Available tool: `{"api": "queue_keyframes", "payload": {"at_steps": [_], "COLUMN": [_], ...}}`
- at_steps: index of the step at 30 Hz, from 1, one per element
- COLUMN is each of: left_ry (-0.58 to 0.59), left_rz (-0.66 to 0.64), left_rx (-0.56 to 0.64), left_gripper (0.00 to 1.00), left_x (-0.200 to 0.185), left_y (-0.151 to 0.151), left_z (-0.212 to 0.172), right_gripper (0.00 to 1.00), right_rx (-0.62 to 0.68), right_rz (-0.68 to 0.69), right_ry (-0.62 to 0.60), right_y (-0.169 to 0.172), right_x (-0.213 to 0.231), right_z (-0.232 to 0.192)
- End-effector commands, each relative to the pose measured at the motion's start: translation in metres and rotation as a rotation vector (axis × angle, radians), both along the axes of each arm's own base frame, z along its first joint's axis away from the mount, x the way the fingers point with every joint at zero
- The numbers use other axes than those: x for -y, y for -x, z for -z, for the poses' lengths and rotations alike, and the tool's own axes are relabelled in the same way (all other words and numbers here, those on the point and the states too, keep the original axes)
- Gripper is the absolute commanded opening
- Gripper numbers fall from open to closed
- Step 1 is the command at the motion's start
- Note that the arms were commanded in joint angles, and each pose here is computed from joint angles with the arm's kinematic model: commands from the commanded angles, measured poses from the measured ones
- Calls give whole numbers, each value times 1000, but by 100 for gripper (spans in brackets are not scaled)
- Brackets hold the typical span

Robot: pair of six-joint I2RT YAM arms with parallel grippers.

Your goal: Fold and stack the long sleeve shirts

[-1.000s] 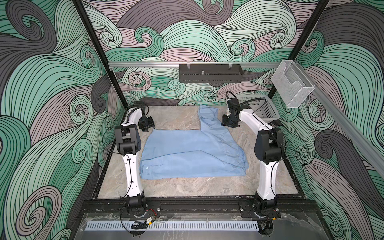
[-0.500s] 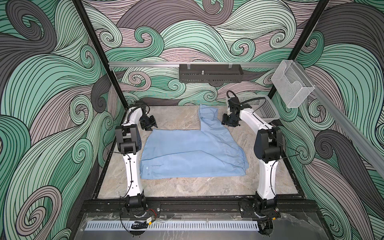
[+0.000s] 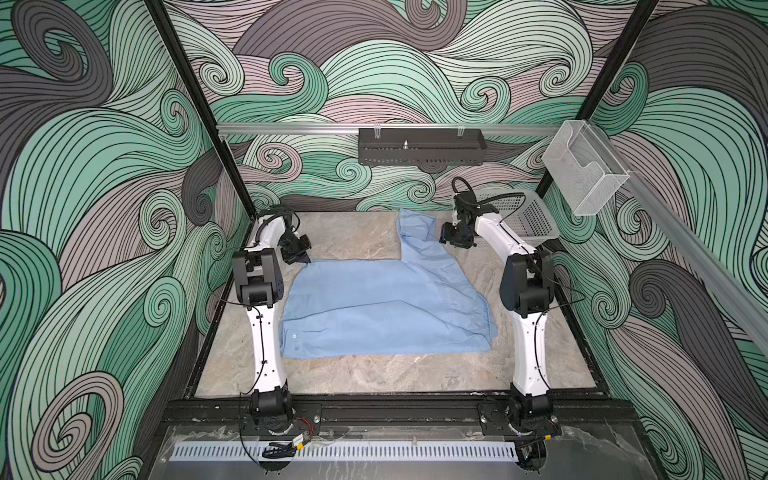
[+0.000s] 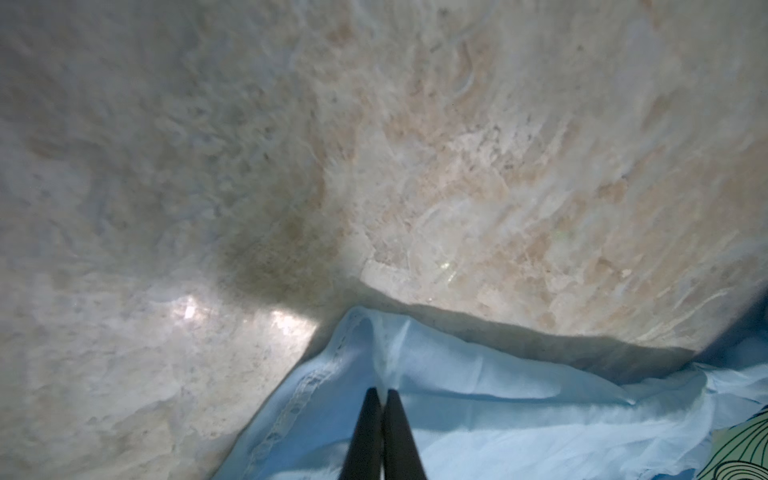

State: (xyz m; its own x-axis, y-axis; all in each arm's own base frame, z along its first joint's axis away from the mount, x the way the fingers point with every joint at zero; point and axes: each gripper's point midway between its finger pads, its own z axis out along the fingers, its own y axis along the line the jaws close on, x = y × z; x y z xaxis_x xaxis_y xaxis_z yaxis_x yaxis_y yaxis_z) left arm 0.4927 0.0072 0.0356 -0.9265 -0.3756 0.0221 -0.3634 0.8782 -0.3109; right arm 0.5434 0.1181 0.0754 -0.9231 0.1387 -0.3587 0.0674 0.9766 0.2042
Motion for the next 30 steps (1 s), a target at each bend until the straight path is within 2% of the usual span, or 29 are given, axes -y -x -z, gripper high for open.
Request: {"api": "queue_keyframes", "payload": {"at_steps": [1,10,16,18,23,24,30], "left_ry": [-9,5,7,9,8,8,3], "left_rz": [11,19,20,20,22,24,26], "left_rx": [3,11,15,19,24,28,44], "left_gripper": [0,0,0,0,0,0,0], "left_x": [2,7,8,8,8,8,5], "left_y": [-2,-3,-4,-5,-5,-6,-9], "left_z": [-7,-10,-11,-13,-16,-17,-24], "right_gripper": [63,62,56,50,12,8,0], "right_rx": [6,29,17,4,27,37,141], "right_rz": [-12,-25,-43,-45,-47,-50,-69], "right_ry": [3,-25,-58,-54,-71,-74,-86], "right_y": [-13,-48,-52,-51,-54,-55,-59], "right_x": [0,-11,-29,-32,-34,-35,-33], "right_z": [8,39,56,62,48,42,-21]}}
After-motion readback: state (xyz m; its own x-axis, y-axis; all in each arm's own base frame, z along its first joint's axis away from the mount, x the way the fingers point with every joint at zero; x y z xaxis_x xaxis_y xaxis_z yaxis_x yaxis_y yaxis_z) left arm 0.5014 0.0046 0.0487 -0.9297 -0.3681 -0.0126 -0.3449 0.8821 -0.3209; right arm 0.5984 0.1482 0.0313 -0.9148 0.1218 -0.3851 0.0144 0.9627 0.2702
